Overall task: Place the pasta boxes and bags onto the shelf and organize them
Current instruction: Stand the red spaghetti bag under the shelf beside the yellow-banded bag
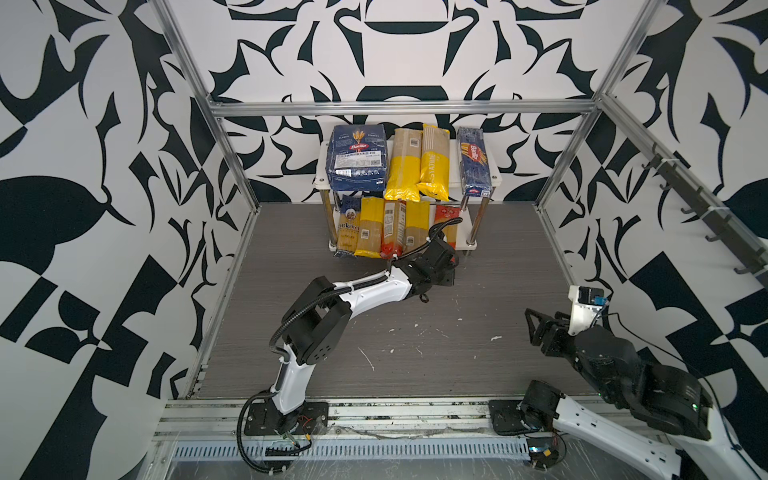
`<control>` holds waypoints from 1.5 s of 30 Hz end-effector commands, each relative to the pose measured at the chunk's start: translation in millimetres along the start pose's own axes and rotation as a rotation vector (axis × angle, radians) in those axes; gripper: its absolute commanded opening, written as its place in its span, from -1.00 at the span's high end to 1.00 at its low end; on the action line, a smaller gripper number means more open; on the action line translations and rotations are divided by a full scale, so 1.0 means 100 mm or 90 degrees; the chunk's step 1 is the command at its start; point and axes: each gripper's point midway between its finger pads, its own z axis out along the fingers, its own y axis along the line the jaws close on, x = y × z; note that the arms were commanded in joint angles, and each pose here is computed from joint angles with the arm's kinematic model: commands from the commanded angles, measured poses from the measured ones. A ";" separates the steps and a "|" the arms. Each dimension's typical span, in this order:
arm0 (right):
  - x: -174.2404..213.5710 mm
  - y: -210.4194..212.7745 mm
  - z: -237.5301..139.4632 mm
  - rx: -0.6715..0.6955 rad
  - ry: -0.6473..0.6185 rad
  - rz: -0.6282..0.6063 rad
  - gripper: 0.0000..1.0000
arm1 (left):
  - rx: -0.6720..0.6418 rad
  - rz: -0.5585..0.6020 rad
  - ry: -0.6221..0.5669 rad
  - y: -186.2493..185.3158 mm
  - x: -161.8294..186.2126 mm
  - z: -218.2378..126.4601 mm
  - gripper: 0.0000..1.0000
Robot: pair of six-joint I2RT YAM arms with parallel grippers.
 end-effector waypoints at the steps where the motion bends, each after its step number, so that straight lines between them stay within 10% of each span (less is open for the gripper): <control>1: -0.09 -0.08 -0.08 0.008 -0.026 0.021 -0.53 | -0.013 0.015 0.006 0.00 0.00 0.14 0.30; 30: -0.09 -0.05 -0.05 0.015 -0.020 0.003 -0.55 | -0.042 0.017 0.037 0.14 0.20 0.20 0.31; 45: -0.10 -0.09 -0.02 0.043 -0.021 -0.002 -0.56 | -0.040 0.027 0.005 0.24 -0.25 0.45 0.30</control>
